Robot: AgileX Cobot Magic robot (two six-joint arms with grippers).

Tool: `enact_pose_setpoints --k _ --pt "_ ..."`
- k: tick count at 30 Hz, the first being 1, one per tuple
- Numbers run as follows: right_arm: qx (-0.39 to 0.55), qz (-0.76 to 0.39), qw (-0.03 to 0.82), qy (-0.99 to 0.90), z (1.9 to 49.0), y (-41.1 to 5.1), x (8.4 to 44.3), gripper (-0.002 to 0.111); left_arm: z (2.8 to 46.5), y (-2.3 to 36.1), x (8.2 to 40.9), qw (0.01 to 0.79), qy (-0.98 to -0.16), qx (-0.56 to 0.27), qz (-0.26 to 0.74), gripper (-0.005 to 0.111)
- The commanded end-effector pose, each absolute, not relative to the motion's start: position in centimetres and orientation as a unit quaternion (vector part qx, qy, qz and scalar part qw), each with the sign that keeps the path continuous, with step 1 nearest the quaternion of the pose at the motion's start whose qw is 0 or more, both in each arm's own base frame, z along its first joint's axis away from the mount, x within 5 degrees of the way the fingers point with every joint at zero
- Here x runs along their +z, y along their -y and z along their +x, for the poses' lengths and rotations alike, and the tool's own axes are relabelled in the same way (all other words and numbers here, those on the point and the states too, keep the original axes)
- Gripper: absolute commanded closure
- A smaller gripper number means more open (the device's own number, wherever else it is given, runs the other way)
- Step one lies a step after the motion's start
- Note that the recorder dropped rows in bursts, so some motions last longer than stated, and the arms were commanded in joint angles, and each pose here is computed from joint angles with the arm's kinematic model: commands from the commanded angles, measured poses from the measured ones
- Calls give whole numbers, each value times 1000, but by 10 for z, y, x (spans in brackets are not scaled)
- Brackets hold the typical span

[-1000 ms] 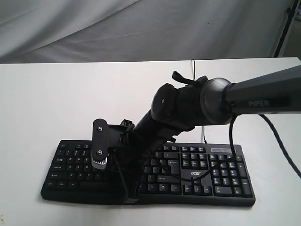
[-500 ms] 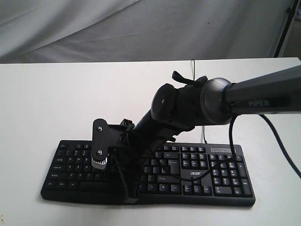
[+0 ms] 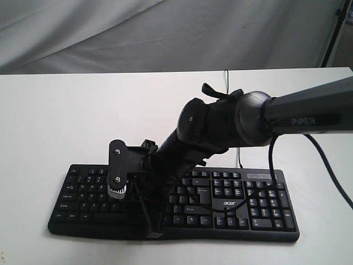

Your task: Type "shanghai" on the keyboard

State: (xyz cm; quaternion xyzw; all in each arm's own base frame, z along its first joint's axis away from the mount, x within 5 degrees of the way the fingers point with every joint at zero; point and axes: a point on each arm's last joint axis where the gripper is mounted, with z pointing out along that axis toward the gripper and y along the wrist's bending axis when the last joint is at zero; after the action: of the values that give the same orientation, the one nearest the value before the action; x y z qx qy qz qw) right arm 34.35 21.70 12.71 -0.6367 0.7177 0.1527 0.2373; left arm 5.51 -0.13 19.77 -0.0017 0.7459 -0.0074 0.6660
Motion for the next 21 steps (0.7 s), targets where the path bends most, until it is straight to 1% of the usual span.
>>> enact_pose_setpoints --k 1,11,21 --pt "148 -638 235 -718 345 -212 126 108 55 2 198 666 -746 -11 -2 106" --pt "149 -638 222 -723 346 -211 113 108 55 2 198 666 -746 -11 -2 106" --pt "153 -631 242 -721 345 -212 131 108 55 2 198 666 -746 -11 -2 106"
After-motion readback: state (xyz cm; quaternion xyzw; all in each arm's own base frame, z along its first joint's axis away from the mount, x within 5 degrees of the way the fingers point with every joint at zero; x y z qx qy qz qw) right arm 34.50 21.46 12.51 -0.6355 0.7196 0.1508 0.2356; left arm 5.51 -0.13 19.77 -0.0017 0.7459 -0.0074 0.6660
